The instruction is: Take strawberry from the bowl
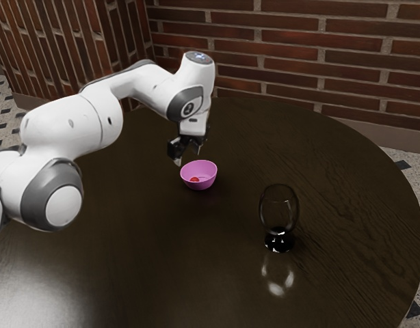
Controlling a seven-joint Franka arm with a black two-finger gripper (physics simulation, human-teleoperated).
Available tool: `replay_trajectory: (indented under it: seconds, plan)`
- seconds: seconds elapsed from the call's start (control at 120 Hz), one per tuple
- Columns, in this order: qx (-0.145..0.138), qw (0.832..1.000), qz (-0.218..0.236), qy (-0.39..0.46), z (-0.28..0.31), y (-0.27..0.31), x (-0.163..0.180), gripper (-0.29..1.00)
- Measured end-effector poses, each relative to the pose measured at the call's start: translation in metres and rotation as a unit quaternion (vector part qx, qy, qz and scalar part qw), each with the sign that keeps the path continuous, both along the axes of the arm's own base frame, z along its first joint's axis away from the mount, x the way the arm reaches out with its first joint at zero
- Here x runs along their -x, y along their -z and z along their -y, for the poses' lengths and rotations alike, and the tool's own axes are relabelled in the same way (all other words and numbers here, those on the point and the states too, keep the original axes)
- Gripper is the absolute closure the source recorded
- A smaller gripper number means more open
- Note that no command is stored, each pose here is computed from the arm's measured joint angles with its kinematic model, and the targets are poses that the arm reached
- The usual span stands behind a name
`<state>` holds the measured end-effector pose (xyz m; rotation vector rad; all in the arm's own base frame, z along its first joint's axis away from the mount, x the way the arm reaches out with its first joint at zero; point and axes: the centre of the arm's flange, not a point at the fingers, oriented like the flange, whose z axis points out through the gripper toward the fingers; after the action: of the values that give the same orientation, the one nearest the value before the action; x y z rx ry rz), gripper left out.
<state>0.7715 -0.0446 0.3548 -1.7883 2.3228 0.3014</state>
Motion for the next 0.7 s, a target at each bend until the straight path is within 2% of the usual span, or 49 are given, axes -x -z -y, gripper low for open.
replay_trajectory:
  seconds: [0.25,0.542,0.7]
  plan:
    - [0.002,0.995,-0.006,0.095,-0.003,0.045,-0.013,0.24]
    - [-0.002,0.986,0.005,0.166,-0.014,0.045,-0.020,0.27]
    - [0.017,0.983,-0.003,0.185,-0.011,0.046,-0.017,0.30]
